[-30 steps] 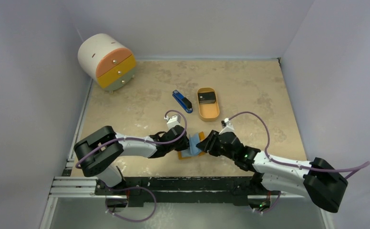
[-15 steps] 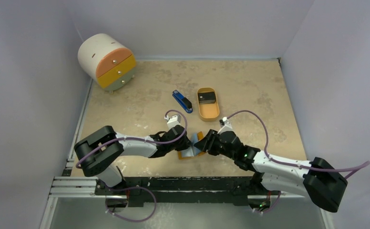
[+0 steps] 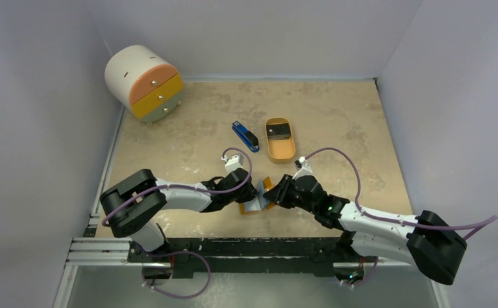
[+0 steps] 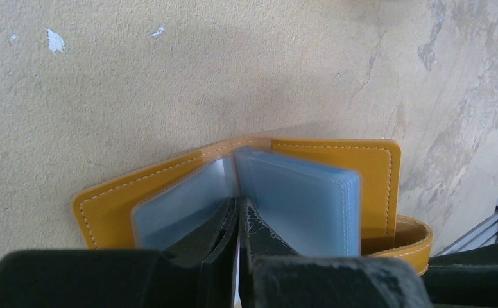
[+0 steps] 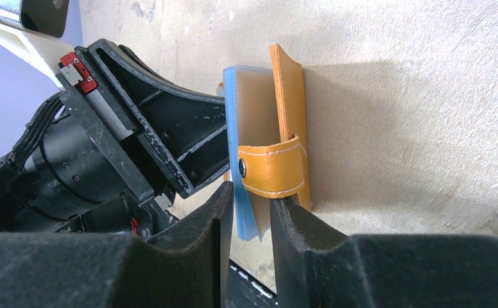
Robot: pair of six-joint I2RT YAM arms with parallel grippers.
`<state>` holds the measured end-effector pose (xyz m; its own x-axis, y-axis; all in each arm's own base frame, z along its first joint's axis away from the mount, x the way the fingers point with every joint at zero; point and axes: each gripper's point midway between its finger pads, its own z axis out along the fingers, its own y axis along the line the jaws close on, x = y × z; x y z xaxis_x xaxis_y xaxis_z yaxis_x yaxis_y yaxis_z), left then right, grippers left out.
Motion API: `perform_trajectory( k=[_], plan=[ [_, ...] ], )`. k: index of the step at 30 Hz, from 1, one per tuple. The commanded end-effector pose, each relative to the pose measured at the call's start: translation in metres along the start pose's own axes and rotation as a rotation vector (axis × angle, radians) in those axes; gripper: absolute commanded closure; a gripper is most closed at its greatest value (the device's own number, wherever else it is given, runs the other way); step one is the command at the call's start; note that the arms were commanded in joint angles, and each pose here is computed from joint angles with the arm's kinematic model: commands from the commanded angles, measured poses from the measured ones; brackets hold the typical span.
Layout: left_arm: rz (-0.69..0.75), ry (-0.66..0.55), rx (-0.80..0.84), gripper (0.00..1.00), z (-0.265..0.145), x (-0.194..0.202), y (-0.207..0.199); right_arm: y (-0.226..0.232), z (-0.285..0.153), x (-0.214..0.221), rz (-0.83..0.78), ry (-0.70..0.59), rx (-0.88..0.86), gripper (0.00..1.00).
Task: Put the credit cards into the card holder
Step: Turn over the card slot in the card holder.
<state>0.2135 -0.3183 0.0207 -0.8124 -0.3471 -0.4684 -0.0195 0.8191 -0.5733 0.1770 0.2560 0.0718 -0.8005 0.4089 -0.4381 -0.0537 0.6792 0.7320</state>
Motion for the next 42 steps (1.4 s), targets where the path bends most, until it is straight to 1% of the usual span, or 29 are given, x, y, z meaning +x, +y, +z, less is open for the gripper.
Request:
perform_trajectory(
  k=[1,7,14,20,22,24,28,31,33,38,40,42],
  plan=[
    [0.061,0.012,-0.089,0.97,0.004,0.006,0.024,0.008,0.0,-0.007,0.014,-0.027,-0.026,0.71],
    [0.06,0.012,-0.089,0.97,0.004,0.006,0.024,0.003,0.001,-0.004,0.023,-0.018,-0.018,0.65],
    [0.059,0.012,-0.087,0.97,0.004,0.006,0.024,-0.007,0.006,0.002,0.019,0.012,0.031,0.71],
    [0.058,0.007,-0.089,0.97,0.002,0.005,0.025,-0.011,0.006,0.003,0.024,0.01,0.036,0.81],
    [0.059,0.006,-0.09,0.97,0.002,0.005,0.025,-0.012,0.004,0.003,0.026,0.006,0.035,0.89],
    [0.061,0.004,-0.094,0.97,0.002,0.004,0.026,-0.016,0.002,0.004,0.032,0.004,0.043,1.0],
    [0.062,-0.004,-0.096,0.96,-0.001,0.002,0.026,-0.029,-0.004,0.011,0.066,0.007,0.061,1.0],
    [0.062,-0.012,-0.089,0.91,-0.003,0.0,0.024,-0.037,-0.008,0.005,0.078,-0.039,0.079,1.0],
    [0.06,-0.019,-0.076,0.83,-0.005,-0.002,0.022,-0.038,-0.01,0.005,0.084,-0.043,0.076,1.0],
    [0.033,-0.053,-0.009,0.62,-0.019,-0.013,0.006,-0.042,-0.011,0.004,0.107,-0.056,0.085,1.0],
    [0.012,-0.07,0.029,0.56,-0.026,-0.019,-0.002,-0.042,-0.009,0.004,0.109,-0.056,0.088,1.0],
    [-0.008,-0.074,0.078,0.52,-0.032,-0.022,-0.013,-0.041,-0.008,0.005,0.11,-0.056,0.084,1.0]
  ],
)
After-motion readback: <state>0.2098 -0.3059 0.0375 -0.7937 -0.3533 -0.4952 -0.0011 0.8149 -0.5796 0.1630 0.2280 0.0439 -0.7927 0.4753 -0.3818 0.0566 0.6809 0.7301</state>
